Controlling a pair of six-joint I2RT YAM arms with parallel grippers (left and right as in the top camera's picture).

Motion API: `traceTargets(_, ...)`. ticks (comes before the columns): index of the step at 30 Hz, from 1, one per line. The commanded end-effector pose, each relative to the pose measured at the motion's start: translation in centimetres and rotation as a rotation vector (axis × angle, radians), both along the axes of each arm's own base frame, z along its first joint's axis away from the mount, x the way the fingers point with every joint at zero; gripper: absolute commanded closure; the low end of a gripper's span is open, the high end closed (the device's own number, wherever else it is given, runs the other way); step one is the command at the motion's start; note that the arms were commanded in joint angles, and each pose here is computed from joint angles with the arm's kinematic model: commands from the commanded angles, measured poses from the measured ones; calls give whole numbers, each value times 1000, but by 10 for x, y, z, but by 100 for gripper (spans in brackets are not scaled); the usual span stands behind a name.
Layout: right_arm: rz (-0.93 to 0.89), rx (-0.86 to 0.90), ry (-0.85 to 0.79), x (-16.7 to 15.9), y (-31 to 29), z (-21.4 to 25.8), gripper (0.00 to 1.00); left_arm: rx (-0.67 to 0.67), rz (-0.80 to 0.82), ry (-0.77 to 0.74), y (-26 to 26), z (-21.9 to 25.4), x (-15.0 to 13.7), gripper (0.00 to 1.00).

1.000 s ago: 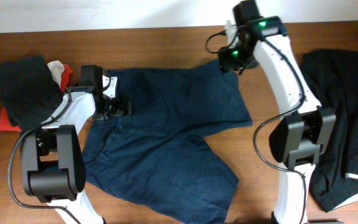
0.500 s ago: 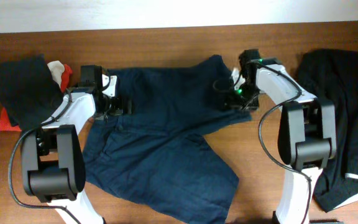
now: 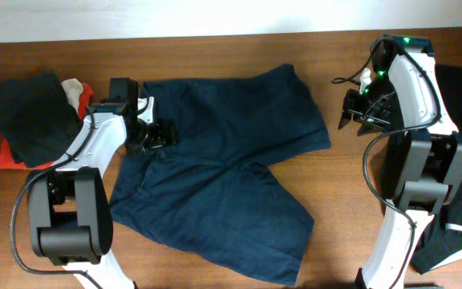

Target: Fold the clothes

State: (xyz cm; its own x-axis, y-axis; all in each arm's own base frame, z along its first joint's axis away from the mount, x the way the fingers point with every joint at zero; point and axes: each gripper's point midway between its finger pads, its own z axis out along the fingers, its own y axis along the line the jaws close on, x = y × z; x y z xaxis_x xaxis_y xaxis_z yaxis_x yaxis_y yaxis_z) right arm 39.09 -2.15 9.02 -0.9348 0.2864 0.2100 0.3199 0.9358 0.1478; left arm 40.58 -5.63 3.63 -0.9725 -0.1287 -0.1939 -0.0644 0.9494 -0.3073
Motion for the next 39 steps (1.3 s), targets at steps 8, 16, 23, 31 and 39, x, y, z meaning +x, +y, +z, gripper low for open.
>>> traceTargets(8,25,-21,150,-41,7,15,51,-15,-183,-15,-13,-13,-22,11)
traceTargets(16,25,-23,135,-78,11,41,52,-31,-198,10,-20,-13,-29,100)
traceTargets(23,26,-25,150,-86,12,36,52,33,-184,-76,-10,-11,-7,33)
traceTargets(31,25,-25,138,-83,12,34,52,102,-206,-88,-14,-19,-7,34)
traceTargets(39,26,-26,138,-83,11,34,52,112,-238,-87,-26,-25,-13,72)
